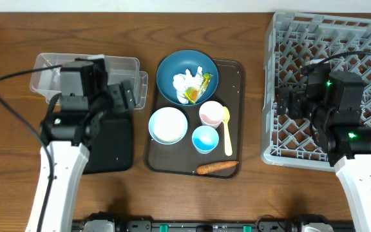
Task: Sort waste into correct bins and load items into the dishwasher rack
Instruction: 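Reach left gripper to blue plate and grasp white tissue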
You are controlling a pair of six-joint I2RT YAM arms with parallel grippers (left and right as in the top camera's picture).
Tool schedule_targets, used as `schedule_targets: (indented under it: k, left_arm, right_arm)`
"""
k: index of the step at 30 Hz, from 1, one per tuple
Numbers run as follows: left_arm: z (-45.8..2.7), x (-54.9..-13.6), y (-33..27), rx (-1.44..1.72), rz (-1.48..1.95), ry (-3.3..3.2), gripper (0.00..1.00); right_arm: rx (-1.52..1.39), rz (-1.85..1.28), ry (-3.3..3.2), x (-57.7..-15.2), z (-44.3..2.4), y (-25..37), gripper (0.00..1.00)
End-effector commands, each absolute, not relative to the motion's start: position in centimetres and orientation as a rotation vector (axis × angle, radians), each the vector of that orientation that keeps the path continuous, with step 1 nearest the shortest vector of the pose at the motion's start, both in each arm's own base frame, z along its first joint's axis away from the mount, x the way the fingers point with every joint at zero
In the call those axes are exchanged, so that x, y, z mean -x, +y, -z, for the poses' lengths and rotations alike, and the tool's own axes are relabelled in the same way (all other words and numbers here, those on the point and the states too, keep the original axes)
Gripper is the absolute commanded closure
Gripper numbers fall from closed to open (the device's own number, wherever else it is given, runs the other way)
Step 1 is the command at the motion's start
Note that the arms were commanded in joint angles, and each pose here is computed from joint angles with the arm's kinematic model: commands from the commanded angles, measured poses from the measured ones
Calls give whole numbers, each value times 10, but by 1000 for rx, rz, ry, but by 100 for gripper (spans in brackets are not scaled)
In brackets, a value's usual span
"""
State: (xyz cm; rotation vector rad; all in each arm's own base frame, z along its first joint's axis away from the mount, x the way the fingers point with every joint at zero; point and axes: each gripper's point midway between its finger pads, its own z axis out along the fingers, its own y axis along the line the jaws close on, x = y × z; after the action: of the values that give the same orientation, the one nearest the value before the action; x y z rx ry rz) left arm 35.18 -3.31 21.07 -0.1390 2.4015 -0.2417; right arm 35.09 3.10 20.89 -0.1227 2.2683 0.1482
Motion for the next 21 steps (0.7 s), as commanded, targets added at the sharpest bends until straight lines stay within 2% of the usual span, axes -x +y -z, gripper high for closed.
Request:
schedule_targets:
  k: [1, 9, 15, 21]
  left_arm:
    - [-216, -373, -53, 88, 300, 2386, 10]
    - [-199, -431, -106, -45, 351, 2388, 10]
    - [-166, -457, -162, -170, 403, 2363, 14]
    - [-135, -474, -209, -263, 450, 2319, 14]
  right_arm:
    - [157, -161, 2238, -354, -221, 36, 1]
    - [157, -162, 2245, -352, -219, 36, 1]
    - [157, -162, 2248, -352, -219, 36, 1]
    - [157, -163, 2257, -351, -217, 36, 1]
